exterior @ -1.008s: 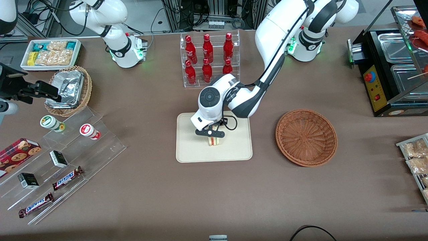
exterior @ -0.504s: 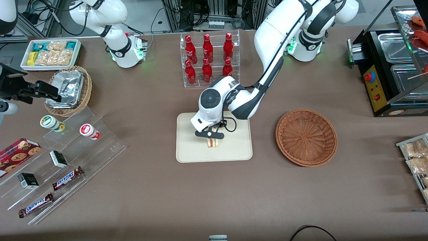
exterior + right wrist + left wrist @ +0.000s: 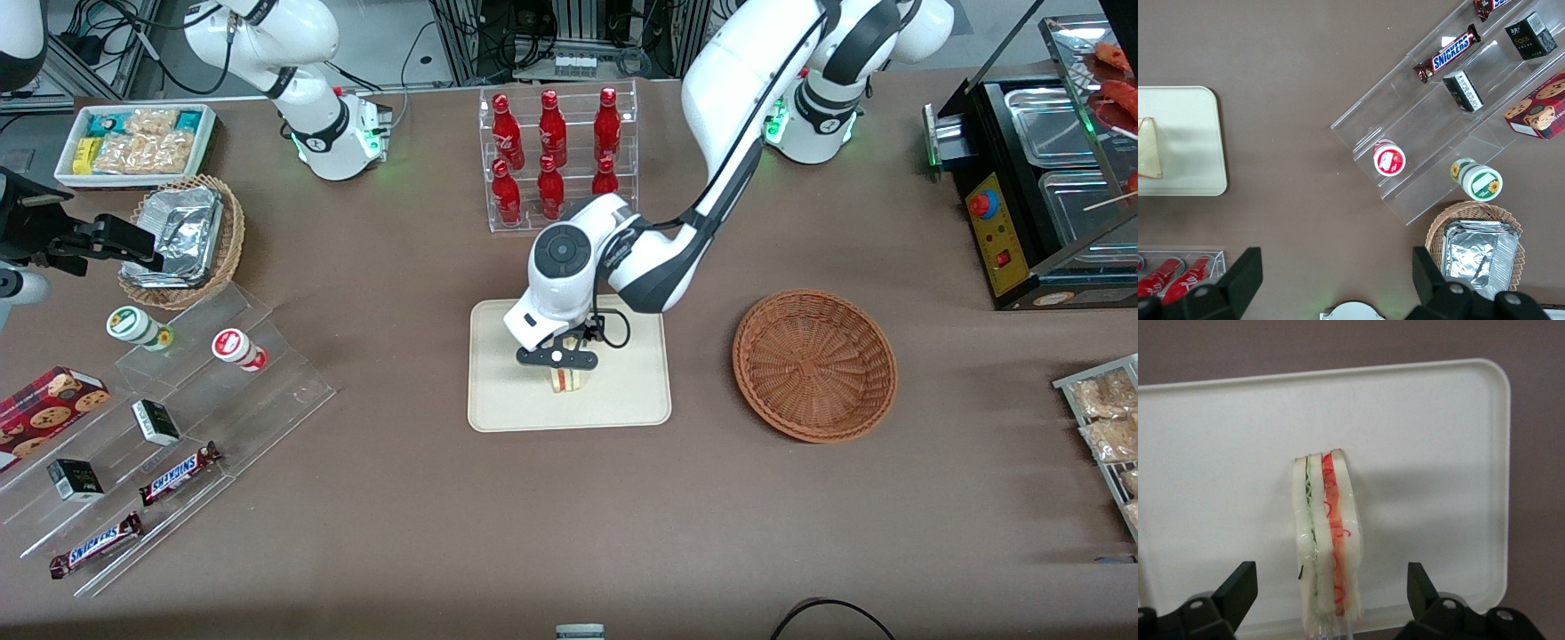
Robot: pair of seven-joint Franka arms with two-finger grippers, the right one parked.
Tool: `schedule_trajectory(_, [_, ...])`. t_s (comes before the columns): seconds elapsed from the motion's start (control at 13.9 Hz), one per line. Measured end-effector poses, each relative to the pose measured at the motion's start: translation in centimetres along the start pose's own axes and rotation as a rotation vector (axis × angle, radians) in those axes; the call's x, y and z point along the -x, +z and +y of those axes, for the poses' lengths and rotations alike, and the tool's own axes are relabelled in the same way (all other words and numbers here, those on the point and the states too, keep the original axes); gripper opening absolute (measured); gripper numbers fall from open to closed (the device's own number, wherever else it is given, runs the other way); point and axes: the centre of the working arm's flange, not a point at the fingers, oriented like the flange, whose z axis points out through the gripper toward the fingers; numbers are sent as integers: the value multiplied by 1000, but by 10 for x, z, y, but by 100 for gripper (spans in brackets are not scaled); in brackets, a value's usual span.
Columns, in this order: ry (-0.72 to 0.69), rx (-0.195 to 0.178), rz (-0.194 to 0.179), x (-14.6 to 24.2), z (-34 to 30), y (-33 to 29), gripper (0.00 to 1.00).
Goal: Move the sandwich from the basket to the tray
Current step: 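Raise the left gripper away from the sandwich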
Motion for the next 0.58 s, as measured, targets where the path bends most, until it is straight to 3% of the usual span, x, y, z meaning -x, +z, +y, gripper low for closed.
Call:
schedule_trajectory(0.22, [-53,-13,12,-5,-16,-77,100])
schedule_trajectory(0.58, [-191,-69,-6,-23,-104,-201,100])
